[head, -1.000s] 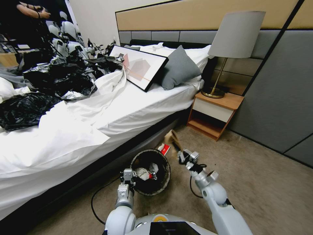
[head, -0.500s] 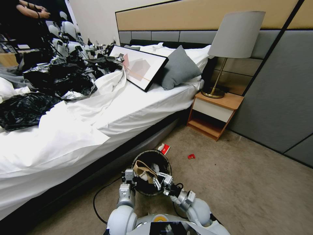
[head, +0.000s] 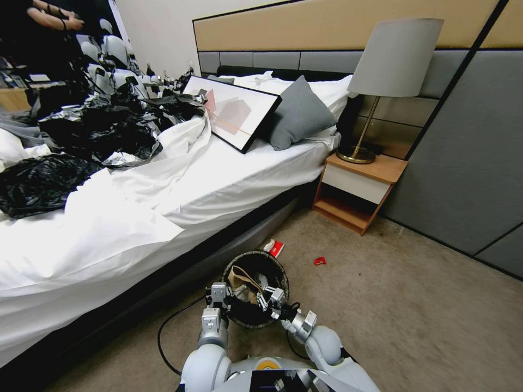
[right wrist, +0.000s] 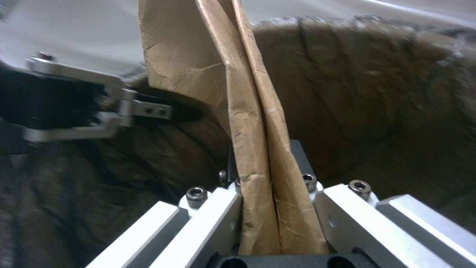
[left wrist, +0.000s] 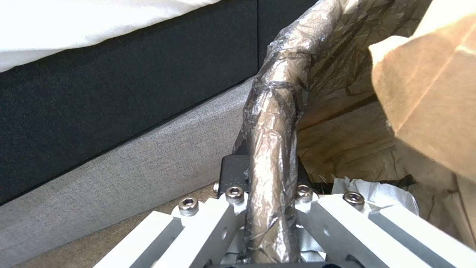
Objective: Pick up the trash bin, then pick up the garbage from the floor and place it into the trash bin.
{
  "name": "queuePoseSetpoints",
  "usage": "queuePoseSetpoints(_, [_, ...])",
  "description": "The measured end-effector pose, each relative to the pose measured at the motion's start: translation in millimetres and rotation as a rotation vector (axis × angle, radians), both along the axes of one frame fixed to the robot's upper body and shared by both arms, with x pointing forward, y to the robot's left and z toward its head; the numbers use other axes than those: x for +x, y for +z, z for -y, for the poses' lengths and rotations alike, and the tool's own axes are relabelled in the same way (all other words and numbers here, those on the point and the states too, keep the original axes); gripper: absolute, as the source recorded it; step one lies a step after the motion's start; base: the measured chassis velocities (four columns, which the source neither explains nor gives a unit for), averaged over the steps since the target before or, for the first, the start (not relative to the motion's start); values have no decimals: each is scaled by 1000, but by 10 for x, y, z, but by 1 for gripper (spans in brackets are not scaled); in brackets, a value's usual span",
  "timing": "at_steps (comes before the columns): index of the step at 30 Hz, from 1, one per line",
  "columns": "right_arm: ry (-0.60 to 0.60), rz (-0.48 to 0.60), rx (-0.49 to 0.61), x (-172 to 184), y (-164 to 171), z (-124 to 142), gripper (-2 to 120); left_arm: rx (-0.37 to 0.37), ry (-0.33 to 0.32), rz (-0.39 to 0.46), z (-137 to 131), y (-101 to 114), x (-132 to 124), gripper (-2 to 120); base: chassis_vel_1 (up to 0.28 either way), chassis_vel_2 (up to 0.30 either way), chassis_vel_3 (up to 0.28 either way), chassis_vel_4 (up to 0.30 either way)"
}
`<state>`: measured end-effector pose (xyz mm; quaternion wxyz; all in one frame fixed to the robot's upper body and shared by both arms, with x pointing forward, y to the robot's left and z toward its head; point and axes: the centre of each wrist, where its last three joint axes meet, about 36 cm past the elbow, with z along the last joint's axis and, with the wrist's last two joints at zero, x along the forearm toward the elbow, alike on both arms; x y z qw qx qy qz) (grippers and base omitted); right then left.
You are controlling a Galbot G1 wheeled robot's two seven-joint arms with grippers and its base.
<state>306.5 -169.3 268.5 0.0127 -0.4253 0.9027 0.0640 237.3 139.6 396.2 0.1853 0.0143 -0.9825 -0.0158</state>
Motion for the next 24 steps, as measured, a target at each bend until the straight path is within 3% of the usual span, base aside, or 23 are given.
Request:
queuePoseSetpoints(7, [-12,-12,-20,16,-27,38,4,2,-2,0,-3,-3,-2,0,0,0,0,0])
queuePoseSetpoints(9, [-18,-15,-23,11,-33,40,18,3,-3,0,-5,-4,-4,0,0,0,0,0])
queuePoseSetpoints(11, [-19,-15,-24,10,-33,40,19,3,-3,0,-6,-5,-5,0,0,0,0,0])
queuePoseSetpoints(13, [-19,-17,-26,-2,-36,44,30,3,-4,0,-7,-5,-6,0,0,0,0,0])
queuePoseSetpoints(19, [-24,-9,-30,16,-7,84,47,3,-5,2,-11,2,-7,0,0,0,0,0])
queuePoseSetpoints(21, [-36,1,-28,36,35,115,61,3,-5,2,-14,3,-8,0,0,0,0,0])
queuePoseSetpoints(23, [-38,2,-27,37,42,117,62,3,-5,2,-14,3,-8,0,0,0,0,0])
queuePoseSetpoints(24, [-44,9,-23,36,72,122,69,3,-4,2,-14,4,-7,0,0,0,0,0])
